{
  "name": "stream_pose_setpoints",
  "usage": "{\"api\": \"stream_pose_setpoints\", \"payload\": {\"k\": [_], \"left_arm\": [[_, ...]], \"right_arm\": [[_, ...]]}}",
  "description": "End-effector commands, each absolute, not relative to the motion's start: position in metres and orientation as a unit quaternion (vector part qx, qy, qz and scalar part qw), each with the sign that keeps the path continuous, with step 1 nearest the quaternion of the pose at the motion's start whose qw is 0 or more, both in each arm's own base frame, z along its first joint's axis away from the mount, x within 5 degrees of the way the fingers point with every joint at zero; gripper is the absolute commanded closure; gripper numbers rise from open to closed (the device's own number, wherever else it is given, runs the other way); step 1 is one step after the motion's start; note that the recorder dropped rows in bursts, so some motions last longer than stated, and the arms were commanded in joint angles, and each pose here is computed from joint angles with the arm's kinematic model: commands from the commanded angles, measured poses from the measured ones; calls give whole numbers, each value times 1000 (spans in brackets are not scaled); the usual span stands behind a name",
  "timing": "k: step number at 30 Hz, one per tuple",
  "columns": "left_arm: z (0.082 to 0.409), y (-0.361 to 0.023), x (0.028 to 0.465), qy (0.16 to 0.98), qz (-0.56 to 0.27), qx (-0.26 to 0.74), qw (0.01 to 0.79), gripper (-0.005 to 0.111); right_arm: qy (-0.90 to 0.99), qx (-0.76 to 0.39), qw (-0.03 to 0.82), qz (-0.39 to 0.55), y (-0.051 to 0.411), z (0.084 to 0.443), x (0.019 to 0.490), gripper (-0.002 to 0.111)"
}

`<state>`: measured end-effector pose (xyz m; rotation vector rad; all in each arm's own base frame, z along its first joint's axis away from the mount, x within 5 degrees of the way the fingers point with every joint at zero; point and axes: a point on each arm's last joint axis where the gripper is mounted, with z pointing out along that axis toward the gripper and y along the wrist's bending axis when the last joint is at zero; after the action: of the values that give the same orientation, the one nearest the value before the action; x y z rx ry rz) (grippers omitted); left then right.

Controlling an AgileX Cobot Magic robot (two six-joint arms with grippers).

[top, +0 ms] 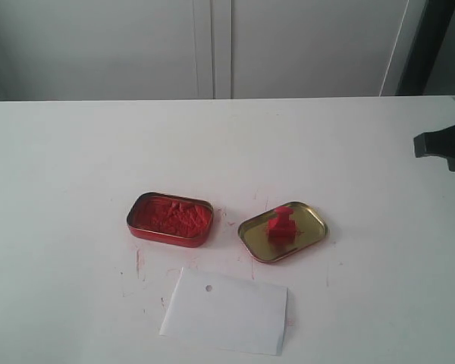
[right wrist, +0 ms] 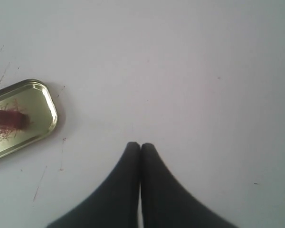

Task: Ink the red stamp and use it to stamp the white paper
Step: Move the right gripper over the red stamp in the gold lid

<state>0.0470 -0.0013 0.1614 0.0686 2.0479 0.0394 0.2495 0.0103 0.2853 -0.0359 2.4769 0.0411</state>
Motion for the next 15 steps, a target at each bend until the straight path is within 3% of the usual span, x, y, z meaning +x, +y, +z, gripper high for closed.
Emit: {"api": "stream_pose_setpoints", "payload": {"k": [1, 15], "left_arm": [[159, -2, 47, 855, 12, 31, 518, 107], [159, -2, 47, 855, 12, 31, 518, 107]], "right_arm": [[950, -22, 312, 13, 12, 285, 270, 108], [971, -66, 221, 64, 30, 256, 337, 108]]}}
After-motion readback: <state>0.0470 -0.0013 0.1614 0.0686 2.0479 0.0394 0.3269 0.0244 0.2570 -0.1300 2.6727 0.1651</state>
